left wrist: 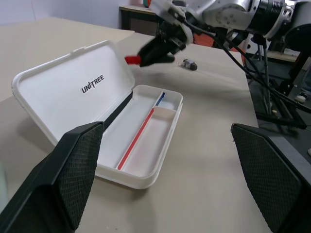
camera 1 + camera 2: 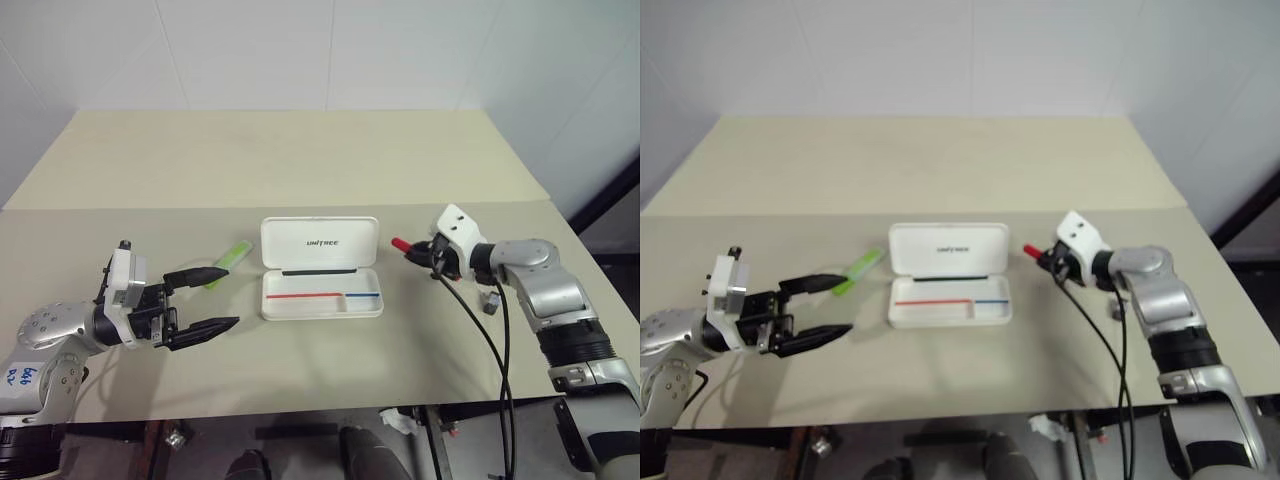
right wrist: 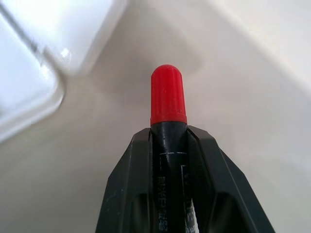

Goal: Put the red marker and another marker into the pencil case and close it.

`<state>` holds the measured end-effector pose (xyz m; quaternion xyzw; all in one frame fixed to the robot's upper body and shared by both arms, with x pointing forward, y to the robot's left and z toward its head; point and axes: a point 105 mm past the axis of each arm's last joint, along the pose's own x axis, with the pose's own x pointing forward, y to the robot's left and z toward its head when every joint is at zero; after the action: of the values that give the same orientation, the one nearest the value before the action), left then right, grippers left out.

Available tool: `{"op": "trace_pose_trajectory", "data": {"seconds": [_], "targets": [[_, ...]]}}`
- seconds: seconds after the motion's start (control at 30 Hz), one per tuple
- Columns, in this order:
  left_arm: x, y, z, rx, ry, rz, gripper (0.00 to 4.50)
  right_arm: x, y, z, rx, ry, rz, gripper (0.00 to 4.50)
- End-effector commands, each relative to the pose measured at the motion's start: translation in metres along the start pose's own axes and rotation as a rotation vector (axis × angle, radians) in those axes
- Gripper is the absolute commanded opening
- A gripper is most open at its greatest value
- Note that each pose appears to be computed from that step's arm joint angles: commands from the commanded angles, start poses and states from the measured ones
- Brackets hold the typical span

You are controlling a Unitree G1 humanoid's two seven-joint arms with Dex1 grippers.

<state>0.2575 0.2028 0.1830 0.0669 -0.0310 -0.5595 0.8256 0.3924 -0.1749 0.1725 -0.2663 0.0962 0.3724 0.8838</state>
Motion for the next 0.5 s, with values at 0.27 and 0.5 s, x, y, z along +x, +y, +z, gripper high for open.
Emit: {"op": "trace_pose_trajectory", "data": {"seconds": [0.27, 0.5], "targets": [[-0.002, 0.000, 0.006, 0.041, -0.006, 0.006, 4.50, -0.009, -0.009, 0.101, -0.258, -0.254, -0.043, 0.61], [-0.002, 0.000, 0.007, 0.046, -0.008, 0.014, 4.50, -0.006, 0.008, 0.140, -0.344, -0.357, 0.001, 0.61]]}}
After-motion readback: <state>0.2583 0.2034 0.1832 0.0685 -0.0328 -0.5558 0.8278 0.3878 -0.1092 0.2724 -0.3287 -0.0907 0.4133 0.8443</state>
